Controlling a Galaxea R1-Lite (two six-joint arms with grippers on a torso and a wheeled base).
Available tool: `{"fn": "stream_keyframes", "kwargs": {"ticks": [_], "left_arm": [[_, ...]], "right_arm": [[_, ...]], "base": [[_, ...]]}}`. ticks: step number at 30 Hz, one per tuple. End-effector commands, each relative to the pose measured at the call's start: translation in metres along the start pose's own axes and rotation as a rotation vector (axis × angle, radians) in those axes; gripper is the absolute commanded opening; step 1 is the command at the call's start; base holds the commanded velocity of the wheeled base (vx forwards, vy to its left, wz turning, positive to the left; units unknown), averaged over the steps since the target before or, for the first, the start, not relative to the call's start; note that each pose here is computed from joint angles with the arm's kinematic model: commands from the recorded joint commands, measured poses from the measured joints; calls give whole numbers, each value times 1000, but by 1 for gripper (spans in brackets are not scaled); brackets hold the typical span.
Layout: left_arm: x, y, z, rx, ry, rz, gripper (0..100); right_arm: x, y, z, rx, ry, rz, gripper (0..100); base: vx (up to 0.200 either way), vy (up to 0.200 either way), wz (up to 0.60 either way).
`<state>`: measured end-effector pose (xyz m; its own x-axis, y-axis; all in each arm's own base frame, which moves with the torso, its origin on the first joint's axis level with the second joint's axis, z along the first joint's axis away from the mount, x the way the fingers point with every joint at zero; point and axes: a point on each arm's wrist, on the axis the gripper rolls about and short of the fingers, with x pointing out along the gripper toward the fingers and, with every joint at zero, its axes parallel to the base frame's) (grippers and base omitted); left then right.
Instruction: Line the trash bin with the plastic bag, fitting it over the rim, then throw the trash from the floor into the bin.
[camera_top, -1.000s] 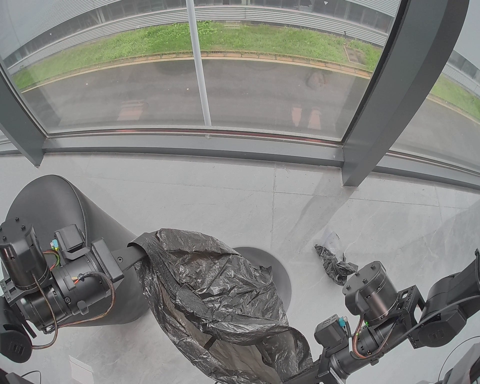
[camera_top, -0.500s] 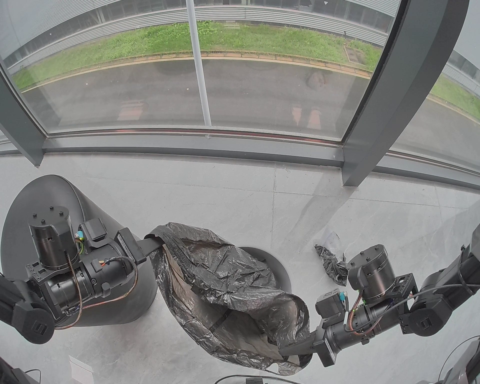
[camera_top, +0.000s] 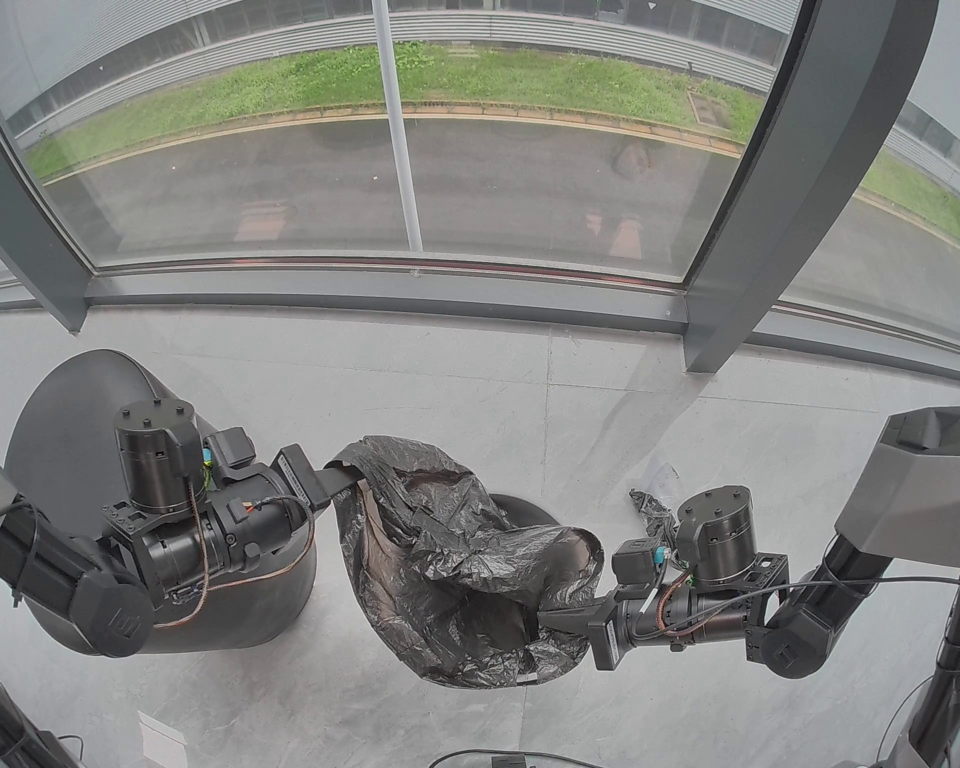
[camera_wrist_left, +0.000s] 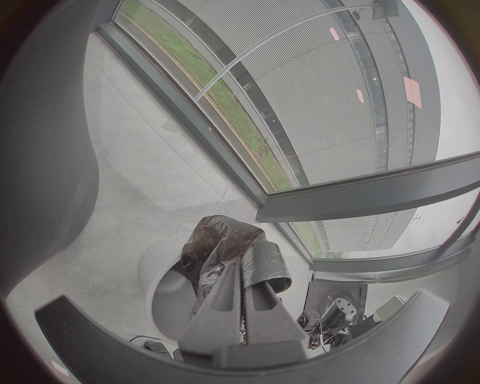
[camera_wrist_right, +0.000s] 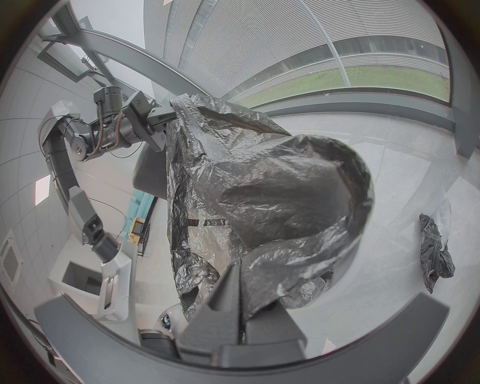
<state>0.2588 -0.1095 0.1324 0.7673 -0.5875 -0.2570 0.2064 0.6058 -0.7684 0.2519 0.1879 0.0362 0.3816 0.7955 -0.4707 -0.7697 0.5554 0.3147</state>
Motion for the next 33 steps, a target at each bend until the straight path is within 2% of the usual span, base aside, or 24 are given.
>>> {"fn": "stream_keyframes", "kwargs": {"ticks": [1,6,9,26,33], "left_arm": [[20,10,-8,3,48,29,0],[28,14,-10,90,60,40,0],[31,9,-5,109,44,26,0],[44,16,-13,102,78,42,0],[33,25,-28,41,132,91,0]], "right_arm": [[7,-15,-18,34,33,-36,0],[7,-19,-20,17,-30,-89,0],[12,-21,-26,6,-66,-98,0],[19,-23,-49,14,-72,-102,0],[14,-17,-62,13,-30,-96,0]], "base": [[0,0,0],[0,0,0],[0,0,0],[0,0,0],[0,0,0]]}}
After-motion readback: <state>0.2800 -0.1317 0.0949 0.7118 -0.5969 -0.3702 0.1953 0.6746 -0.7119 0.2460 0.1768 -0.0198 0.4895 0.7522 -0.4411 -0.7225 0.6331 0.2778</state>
